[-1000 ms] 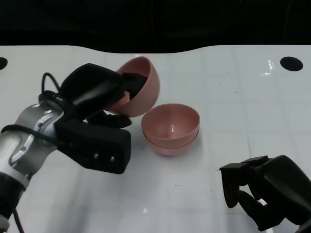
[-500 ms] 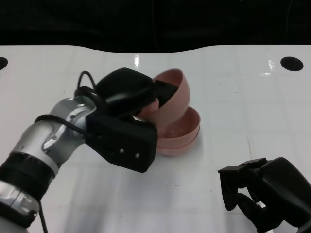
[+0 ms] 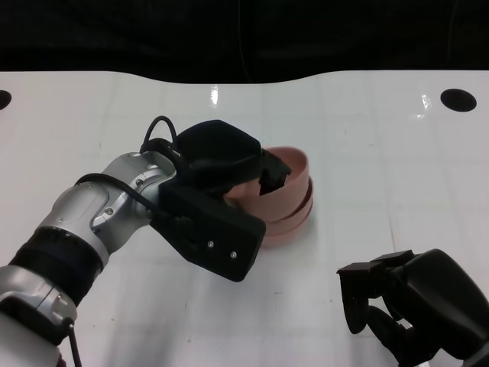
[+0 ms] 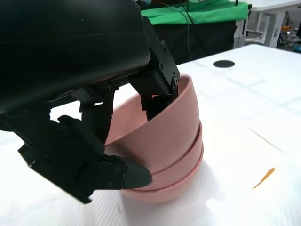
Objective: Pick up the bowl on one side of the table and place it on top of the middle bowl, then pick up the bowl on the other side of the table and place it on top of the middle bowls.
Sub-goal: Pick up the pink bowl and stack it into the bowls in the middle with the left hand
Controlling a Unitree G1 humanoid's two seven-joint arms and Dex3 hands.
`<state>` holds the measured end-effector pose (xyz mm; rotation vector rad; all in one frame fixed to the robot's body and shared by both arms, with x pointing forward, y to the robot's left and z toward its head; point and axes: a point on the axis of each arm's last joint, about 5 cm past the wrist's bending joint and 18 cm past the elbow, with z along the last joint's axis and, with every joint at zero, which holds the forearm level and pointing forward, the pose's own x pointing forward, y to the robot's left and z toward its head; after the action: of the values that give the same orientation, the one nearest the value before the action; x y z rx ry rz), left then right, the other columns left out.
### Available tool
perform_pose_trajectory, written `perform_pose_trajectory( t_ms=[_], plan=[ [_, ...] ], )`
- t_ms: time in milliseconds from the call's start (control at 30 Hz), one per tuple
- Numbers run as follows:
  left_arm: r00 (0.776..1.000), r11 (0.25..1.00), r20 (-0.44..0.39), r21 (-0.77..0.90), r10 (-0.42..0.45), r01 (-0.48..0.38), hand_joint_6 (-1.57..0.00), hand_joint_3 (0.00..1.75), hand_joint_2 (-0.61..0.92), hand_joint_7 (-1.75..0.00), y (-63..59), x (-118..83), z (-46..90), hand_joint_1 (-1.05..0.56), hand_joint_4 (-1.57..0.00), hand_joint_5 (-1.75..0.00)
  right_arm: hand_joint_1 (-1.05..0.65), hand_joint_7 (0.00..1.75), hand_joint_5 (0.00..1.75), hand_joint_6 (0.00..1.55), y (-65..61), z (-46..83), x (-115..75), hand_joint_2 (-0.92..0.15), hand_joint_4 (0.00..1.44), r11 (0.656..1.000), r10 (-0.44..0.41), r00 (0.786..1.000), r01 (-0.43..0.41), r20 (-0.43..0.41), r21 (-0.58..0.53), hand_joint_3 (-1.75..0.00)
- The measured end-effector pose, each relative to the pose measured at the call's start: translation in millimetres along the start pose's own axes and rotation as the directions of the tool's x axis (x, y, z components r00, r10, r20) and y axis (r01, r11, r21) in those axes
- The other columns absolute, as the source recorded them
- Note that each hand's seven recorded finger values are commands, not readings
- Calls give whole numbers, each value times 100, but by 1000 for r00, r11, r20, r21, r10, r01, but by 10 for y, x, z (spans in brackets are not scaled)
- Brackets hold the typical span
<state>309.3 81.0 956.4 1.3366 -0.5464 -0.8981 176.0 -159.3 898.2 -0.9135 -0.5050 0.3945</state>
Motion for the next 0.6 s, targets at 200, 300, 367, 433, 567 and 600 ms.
perform_pose_trajectory(
  t_ms=[200,300,367,433,567,600],
  plan=[
    [997,997,-37,51,-63,65,-40,11,92,0,50,16,35,-61,-31,-27,-9,163,175,84,0,1,0,-19,98,1000,-1,1000,1,2,1,-154],
    [997,996,-43,61,-67,69,-18,17,92,0,90,12,52,-83,-9,-15,-9,163,175,83,-1,2,0,-19,99,1000,-2,1000,2,6,4,-155],
    [997,996,-46,66,-54,57,-9,22,92,0,113,5,61,-91,-2,-9,-9,163,175,83,0,2,-1,-19,98,1000,-2,1000,2,6,4,-155],
    [998,997,-49,65,-37,40,-5,24,92,-1,126,-16,67,-94,0,-5,-9,163,175,83,1,1,-2,-19,98,1000,-1,1000,1,7,5,-155],
    [998,1000,-58,9,24,-23,-6,25,92,-2,118,-125,45,-92,-1,-5,-9,163,175,83,2,-2,-5,-20,99,1000,-1,1000,1,6,5,-155],
    [997,999,-58,-10,47,-47,-7,26,92,-2,120,-163,40,-89,-4,-6,-9,162,175,83,2,-2,-5,-20,99,1000,-1,1000,1,6,5,-155]
  ],
)
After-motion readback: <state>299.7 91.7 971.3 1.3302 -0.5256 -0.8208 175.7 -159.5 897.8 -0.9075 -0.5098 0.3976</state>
